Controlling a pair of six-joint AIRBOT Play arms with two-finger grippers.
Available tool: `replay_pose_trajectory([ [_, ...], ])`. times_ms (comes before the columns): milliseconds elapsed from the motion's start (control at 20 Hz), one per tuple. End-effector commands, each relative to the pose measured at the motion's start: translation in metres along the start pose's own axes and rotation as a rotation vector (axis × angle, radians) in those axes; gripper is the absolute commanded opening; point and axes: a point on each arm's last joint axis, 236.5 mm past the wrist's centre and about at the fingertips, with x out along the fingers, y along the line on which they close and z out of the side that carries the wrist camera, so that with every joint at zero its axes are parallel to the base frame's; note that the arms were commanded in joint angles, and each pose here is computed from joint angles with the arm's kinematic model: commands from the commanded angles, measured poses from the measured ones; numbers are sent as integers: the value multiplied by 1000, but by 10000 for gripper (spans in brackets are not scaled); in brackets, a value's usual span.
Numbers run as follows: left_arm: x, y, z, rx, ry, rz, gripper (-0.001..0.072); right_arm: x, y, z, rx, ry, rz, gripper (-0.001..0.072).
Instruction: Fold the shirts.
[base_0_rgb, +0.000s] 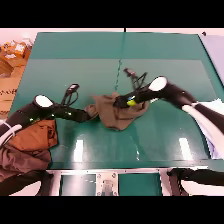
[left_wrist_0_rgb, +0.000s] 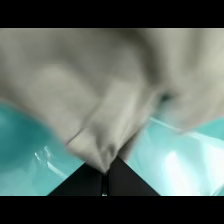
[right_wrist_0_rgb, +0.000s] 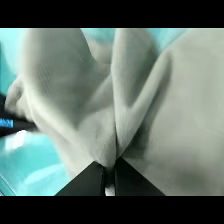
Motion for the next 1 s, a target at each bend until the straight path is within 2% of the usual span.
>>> replay_pose_trajectory([
  [0, -23, 36, -4, -113, 2, 30, 26, -86, -25, 25, 44, -127, -55, 19],
  [350, -60, 60, 12, -270, -114, -50, 27, -227, -138, 32, 276, -391, -255, 19],
  [550, -74, 68, 15, -303, -156, -77, 27, -277, -197, 8, 443, -481, -326, 18],
  [800, -108, 4, 79, -272, -408, -402, 27, -246, -160, 19, 346, -460, -174, 18],
  [950, -122, -13, 90, -251, -436, -478, 26, -247, -149, 27, 308, -465, -169, 19],
])
